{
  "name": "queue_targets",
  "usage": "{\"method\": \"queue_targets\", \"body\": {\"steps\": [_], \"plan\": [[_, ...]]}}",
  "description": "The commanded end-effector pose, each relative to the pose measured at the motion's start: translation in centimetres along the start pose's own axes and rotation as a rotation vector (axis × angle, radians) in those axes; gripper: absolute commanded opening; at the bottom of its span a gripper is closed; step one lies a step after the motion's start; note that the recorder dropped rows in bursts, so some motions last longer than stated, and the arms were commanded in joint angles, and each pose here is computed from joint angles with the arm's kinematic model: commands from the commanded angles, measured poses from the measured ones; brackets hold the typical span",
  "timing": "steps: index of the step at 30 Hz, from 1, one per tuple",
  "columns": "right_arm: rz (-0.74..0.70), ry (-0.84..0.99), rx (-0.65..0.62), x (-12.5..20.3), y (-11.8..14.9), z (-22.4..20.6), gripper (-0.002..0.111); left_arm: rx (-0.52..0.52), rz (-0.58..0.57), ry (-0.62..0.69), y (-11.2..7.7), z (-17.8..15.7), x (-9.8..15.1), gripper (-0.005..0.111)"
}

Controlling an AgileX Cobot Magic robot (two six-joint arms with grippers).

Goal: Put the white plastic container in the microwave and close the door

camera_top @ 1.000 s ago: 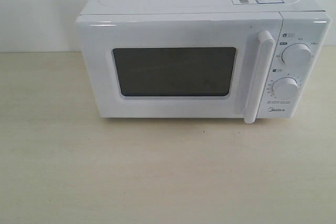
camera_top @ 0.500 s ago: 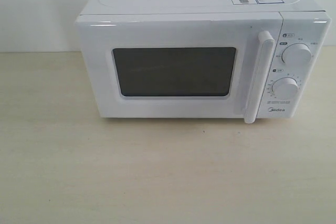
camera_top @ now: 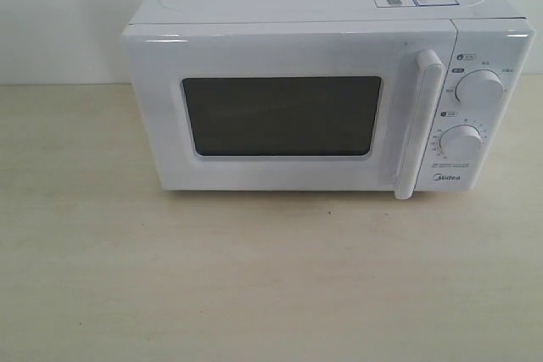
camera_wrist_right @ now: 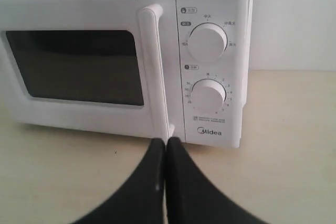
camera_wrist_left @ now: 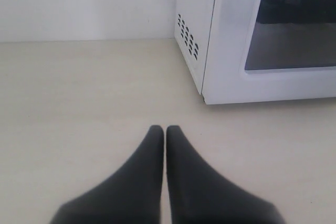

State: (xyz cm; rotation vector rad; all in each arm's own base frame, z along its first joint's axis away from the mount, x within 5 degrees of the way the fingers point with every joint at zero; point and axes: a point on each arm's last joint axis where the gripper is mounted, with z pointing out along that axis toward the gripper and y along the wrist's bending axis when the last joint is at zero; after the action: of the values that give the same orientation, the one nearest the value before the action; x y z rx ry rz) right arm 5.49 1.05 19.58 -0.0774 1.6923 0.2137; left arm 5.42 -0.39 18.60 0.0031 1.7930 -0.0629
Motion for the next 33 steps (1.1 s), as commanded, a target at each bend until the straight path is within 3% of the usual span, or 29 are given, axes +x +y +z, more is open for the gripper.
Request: {"method": "queue_targets", "body": {"steps": [1, 7, 15, 33], "plan": [[-0.009, 0.05, 0.015, 0.59, -0.13, -0.01, 0.0, 0.005, -0.004, -0.004, -0.02, 0.01, 0.04, 0.004], [-0.07, 0.152, 0.043, 1.5, -0.4, -0.11, 0.0, 0.005, -0.004, -0.004, -0.02, 0.01, 0.04, 0.004], [-0.019, 0.146, 0.182, 1.49, -1.11, -0.2, 0.0, 0.005, -0.004, -0.006, -0.02, 0.01, 0.03, 0.004], [-0.02, 0.147, 0.177, 1.49, -1.09, -0.19, 0.0, 0.005, -0.002, -0.006, -0.02, 0.01, 0.03, 0.004]]}}
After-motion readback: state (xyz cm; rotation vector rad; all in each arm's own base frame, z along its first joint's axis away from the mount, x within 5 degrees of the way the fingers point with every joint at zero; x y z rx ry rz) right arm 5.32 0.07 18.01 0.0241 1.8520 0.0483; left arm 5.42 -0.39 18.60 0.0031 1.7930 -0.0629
